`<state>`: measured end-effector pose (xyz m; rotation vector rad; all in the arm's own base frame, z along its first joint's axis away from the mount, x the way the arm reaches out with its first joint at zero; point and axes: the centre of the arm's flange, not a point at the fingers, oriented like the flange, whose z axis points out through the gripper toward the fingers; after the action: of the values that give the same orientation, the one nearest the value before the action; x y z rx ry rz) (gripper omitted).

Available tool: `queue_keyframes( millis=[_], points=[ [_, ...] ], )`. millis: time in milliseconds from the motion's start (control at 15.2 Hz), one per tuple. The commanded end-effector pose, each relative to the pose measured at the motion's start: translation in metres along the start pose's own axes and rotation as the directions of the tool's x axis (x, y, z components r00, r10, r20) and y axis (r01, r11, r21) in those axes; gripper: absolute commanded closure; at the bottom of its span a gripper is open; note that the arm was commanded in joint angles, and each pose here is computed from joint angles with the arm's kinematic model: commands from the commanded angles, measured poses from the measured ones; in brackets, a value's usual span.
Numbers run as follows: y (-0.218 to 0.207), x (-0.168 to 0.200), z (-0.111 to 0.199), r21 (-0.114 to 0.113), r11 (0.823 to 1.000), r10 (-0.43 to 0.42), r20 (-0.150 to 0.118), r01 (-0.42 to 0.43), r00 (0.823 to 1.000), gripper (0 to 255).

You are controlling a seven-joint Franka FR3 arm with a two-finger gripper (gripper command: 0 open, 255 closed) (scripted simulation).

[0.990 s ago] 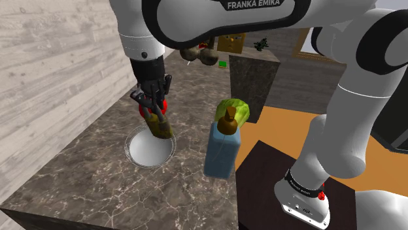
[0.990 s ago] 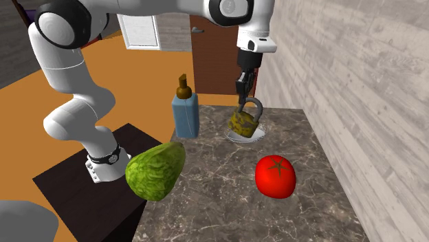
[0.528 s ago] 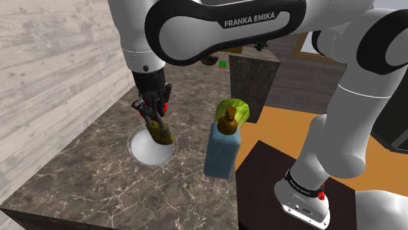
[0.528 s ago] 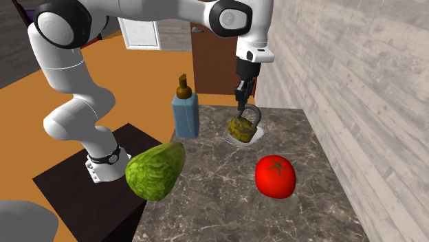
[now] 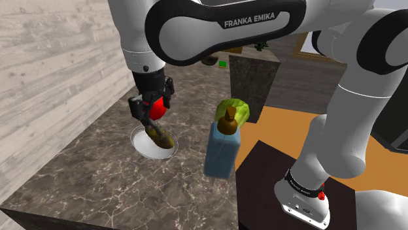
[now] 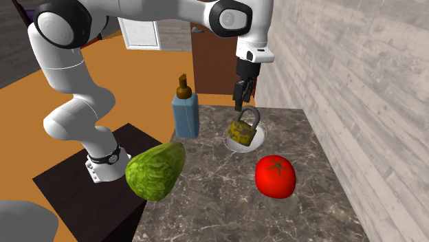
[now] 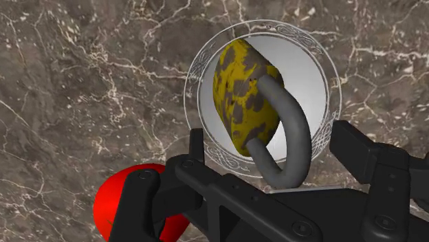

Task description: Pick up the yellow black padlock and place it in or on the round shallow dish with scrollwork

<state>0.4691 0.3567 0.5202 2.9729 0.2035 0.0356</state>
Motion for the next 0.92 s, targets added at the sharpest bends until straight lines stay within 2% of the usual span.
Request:
queue_keyframes(
  millis=[0,66,330,858],
  points=[
    [0.0,0.0,0.0,0.0,1.0,0.0,0.0,0.0,1.0,0],
    [0.0,0.0,0.0,0.0,1.0,0.0,0.0,0.0,1.0,0],
    [0.0,0.0,-0.05,0.0,1.0,0.0,0.0,0.0,1.0,0],
    [0.0,0.0,-0.05,0.0,1.0,0.0,0.0,0.0,1.0,0]
  ],
)
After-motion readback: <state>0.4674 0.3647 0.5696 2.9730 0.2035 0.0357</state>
